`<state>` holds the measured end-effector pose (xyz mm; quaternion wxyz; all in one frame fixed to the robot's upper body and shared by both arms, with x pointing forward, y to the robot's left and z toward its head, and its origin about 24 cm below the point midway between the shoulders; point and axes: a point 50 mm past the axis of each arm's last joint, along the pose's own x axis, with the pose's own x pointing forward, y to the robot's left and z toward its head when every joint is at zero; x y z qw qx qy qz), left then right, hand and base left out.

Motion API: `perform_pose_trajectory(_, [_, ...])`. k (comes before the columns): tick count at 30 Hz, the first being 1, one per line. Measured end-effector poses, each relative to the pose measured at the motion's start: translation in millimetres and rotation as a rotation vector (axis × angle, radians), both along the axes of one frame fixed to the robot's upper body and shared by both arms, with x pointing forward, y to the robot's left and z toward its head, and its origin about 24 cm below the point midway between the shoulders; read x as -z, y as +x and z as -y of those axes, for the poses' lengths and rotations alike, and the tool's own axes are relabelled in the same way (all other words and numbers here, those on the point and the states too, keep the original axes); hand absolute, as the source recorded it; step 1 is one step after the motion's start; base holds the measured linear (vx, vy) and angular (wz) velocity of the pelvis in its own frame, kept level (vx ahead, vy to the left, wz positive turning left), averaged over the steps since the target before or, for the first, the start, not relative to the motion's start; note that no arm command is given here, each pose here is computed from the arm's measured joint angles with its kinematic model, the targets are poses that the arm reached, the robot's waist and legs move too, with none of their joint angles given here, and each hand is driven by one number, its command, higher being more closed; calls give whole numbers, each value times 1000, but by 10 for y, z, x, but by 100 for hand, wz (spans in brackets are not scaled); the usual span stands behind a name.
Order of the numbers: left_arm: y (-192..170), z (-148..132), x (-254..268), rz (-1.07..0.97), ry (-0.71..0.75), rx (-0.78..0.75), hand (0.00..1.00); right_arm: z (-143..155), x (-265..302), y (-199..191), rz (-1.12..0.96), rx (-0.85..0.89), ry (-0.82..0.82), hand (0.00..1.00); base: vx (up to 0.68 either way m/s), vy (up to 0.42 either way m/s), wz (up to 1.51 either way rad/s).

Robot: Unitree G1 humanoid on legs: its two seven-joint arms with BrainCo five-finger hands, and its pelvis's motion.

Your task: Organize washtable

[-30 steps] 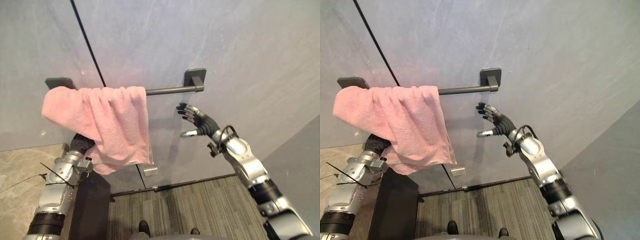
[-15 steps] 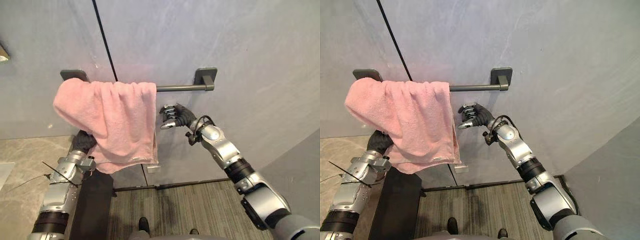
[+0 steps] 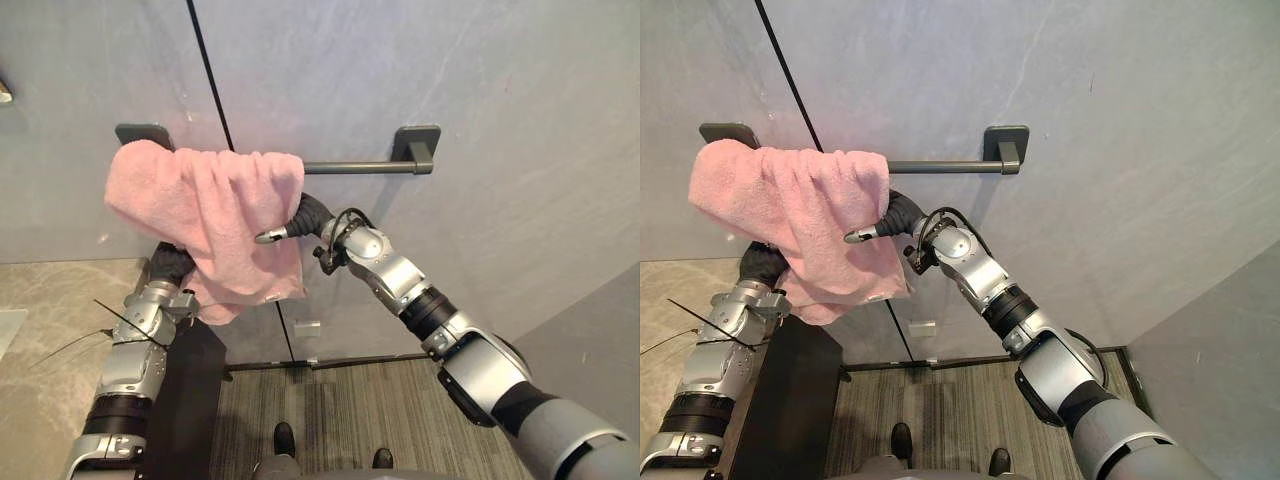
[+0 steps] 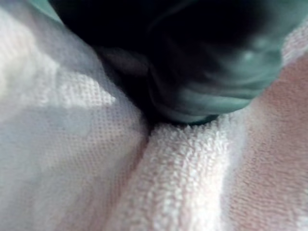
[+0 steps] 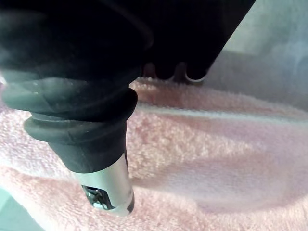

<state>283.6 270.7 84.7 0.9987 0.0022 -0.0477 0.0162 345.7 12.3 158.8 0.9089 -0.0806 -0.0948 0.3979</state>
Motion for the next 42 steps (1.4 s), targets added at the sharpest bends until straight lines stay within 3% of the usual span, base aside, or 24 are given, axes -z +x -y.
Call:
perform_pose_trajectory(4, [0, 14, 18, -7, -9, 1, 100, 122, 41, 29, -9, 33, 7, 100, -3, -1, -1])
perform_pose_trajectory(7, [-15, -46, -3, 2, -6, -25, 100, 541, 158, 44, -31, 141, 57, 100, -10, 1, -6])
perform_pose_trajectory(11, [-27, -72, -16, 9, -6, -34, 100, 749, 149, 91, -26, 208, 63, 100, -28, -4, -19])
perform_pose_trajectory(32, [-16, -47, -55, 21, 9, -2, 100, 839, 159, 46, -57, 191, 120, 100, 10, -4, 0])
perform_pose_trajectory(33, [-16, -47, -55, 21, 9, -2, 0, 840, 163, 45, -60, 191, 124, 100, 0, 0, 0])
perform_pose_trajectory(34, [-17, -48, -52, 20, 9, -2, 0, 841, 164, 45, -61, 191, 124, 0, 0, 0, 0])
perform_pose_trajectory(42, [-83, -141, 36, -30, 17, -29, 0, 1010, 203, 50, -64, 236, 133, 0, 1, 0, 2])
